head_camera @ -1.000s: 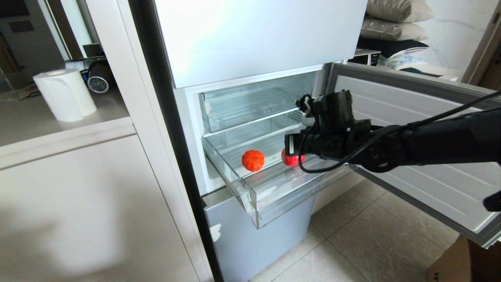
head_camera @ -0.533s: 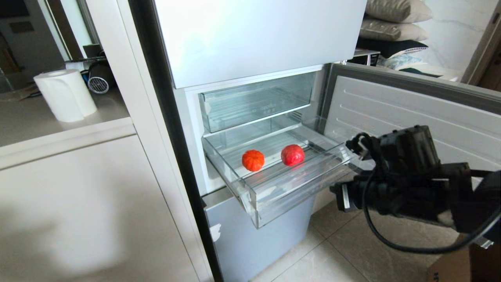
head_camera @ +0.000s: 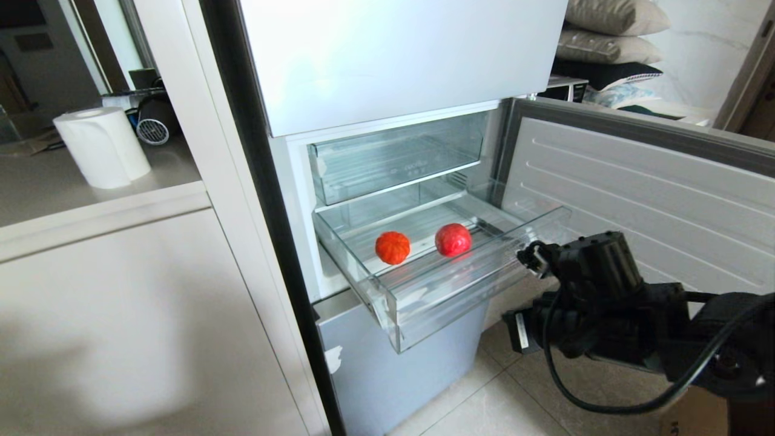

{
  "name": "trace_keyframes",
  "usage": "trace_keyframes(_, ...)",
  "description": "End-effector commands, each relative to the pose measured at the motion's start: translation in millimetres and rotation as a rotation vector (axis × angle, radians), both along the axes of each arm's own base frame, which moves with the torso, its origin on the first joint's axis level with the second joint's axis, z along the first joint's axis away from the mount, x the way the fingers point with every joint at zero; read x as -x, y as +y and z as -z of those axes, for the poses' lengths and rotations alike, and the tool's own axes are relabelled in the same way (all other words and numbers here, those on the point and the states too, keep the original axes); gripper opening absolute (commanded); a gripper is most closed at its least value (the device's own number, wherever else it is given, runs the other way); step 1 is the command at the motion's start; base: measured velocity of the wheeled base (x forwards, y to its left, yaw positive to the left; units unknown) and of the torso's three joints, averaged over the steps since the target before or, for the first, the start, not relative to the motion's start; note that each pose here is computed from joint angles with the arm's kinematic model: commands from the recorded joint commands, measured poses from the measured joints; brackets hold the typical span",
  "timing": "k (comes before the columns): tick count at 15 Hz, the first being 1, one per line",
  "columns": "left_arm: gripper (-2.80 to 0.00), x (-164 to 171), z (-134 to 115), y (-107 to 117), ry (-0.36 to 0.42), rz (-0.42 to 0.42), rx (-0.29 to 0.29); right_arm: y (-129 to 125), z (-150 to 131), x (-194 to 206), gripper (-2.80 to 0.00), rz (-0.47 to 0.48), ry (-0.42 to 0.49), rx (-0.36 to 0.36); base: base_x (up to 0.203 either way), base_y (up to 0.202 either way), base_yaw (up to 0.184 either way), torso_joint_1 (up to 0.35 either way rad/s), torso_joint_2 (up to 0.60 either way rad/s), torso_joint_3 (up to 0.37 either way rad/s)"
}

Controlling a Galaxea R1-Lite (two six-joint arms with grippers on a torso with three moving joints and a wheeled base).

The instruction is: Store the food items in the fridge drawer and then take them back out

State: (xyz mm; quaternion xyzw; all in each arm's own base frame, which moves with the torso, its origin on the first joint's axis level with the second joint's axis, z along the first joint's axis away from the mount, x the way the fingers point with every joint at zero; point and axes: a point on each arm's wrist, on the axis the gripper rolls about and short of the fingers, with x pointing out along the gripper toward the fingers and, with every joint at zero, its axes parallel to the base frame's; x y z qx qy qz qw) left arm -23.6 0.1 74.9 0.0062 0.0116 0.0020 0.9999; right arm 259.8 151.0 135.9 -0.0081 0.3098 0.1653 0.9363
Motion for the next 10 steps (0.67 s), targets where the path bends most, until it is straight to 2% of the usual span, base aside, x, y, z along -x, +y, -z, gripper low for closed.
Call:
trace_keyframes(1,-2.80,-0.1,-0.1,0.0,0.001,0.000,0.000,13.2,32.1,-22.9,-2.80,-0.009,0.038,0.038,0.000,0.000,0.000,0.000,0.00,0.000)
trace_keyframes(10,-2.80,-0.1,-0.1,0.0,0.001,0.000,0.000,54.4,59.3,-96.0,-2.80,-0.004,-0.064,0.010,0.000,0.000,0.000,0.000,0.00,0.000)
